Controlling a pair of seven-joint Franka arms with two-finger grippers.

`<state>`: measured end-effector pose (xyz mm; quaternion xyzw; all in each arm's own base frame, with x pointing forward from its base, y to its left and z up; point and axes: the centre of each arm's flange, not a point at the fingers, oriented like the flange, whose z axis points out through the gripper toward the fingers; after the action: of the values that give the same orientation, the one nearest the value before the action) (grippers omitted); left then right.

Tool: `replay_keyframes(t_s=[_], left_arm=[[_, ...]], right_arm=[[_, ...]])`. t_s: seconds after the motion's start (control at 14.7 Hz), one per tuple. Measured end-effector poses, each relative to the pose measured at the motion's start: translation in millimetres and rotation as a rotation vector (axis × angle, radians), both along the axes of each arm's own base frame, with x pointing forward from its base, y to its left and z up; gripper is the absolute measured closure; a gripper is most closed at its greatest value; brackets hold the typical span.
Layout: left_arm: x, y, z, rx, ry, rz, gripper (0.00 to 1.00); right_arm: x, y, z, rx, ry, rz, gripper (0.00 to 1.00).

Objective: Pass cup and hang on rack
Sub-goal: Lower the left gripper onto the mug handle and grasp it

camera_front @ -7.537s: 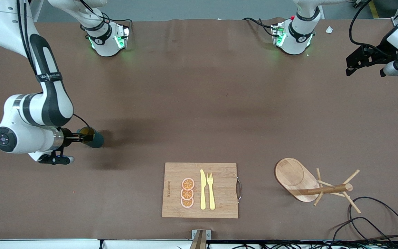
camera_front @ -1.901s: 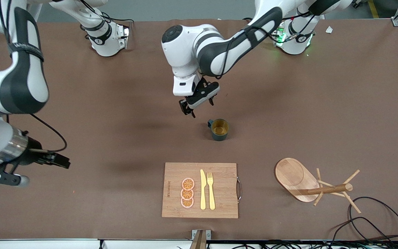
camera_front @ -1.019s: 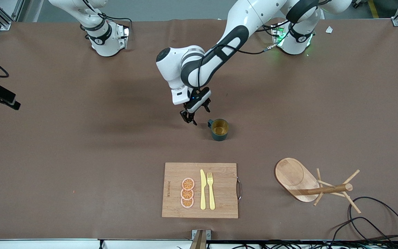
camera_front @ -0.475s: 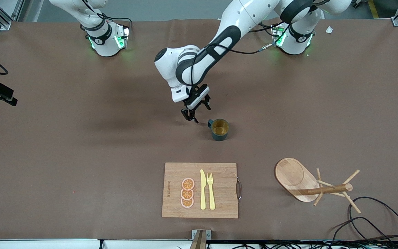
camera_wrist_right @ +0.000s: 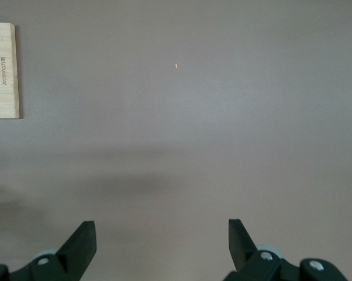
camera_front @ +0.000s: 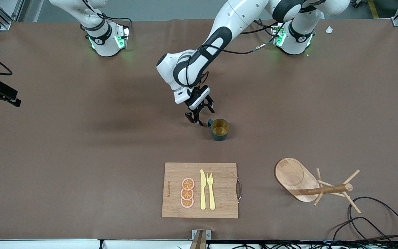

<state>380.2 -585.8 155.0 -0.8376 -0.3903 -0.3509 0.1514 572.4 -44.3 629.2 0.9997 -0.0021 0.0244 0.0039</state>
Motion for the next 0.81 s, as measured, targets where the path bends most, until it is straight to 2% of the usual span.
replay_keyframes(t_s=[0.14, 0.41, 0.61, 0.81], left_arm=[[3.0, 1.9, -0.1, 0.006, -0.009, 0.002, 0.12], [7.3, 4.9, 1.4, 0.019, -0.020, 0.009, 0.33], [9.4, 4.3, 3.6, 0.022, -0.032, 0.001, 0.37], [9.8, 4.8, 3.5, 0.024, -0.033, 0.002, 0.44]], right_arm=[[-0.2, -2.3, 0.1, 0.000, 0.000, -0.004, 0.00], [0.1, -4.3, 1.6, -0.001, -0.009, -0.007, 0.00], [0.4, -2.6, 1.9, -0.001, -0.011, -0.004, 0.00], [0.5, -0.7, 1.9, -0.001, -0.011, -0.001, 0.00]])
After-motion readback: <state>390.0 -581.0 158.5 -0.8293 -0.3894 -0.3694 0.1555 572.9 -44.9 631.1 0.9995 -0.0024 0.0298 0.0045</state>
